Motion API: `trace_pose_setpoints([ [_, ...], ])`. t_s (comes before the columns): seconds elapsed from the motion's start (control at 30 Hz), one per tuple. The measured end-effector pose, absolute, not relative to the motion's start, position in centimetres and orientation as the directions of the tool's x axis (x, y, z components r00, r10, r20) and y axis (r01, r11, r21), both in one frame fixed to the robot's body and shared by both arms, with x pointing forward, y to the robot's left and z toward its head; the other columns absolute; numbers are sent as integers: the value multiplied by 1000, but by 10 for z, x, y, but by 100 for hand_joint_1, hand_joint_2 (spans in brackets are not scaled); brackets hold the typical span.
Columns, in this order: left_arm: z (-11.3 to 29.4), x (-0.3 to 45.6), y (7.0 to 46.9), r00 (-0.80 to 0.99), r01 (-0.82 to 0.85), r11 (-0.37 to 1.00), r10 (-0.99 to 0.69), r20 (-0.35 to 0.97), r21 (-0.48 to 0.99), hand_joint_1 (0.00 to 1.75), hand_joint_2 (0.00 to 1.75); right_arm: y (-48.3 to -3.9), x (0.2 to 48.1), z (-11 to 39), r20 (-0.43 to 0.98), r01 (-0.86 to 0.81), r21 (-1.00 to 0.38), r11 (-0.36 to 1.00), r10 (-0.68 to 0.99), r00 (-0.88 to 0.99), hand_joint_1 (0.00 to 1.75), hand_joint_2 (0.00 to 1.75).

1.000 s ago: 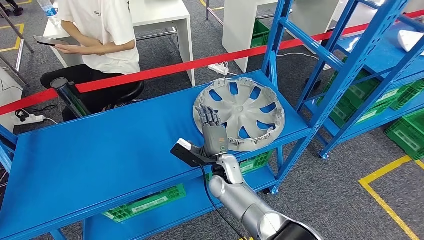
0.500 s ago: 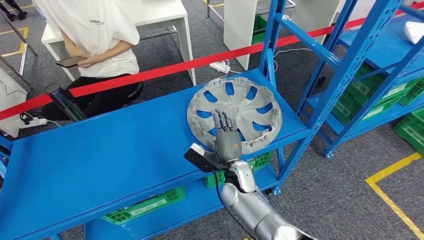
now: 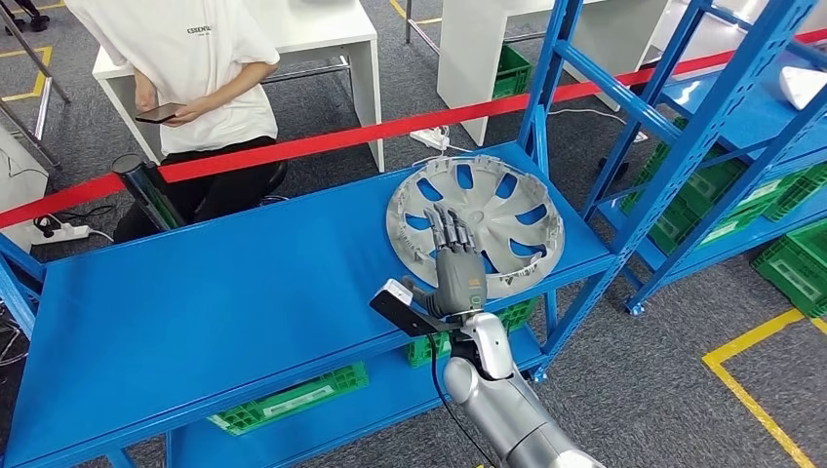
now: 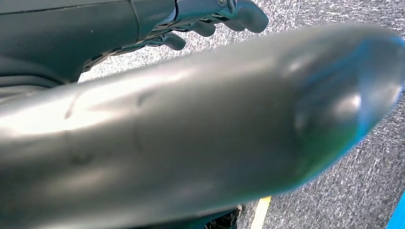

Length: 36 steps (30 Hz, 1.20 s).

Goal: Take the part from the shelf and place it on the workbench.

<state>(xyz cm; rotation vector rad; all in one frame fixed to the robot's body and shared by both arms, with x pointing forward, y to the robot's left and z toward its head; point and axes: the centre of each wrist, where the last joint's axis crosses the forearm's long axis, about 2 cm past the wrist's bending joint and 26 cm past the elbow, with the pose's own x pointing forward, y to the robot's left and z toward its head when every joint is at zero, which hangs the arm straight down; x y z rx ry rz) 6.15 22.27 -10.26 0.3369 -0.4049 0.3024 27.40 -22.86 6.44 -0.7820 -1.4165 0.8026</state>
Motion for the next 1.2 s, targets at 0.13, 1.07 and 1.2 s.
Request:
trace_pose_setpoints([
  [0.13,-103,61,223,878,-350,901,220,425,257,0,0,-229,273,66,527,-8,-850,527,850,-7,0,175],
  [1.07,-102,65,224,881,-335,913,217,420,231,0,0,-298,291,38,589,-95,-803,589,808,22,0,0],
  [1.2,-102,66,224,881,-332,915,215,421,229,0,0,-305,283,30,636,-135,-764,631,772,13,0,0],
])
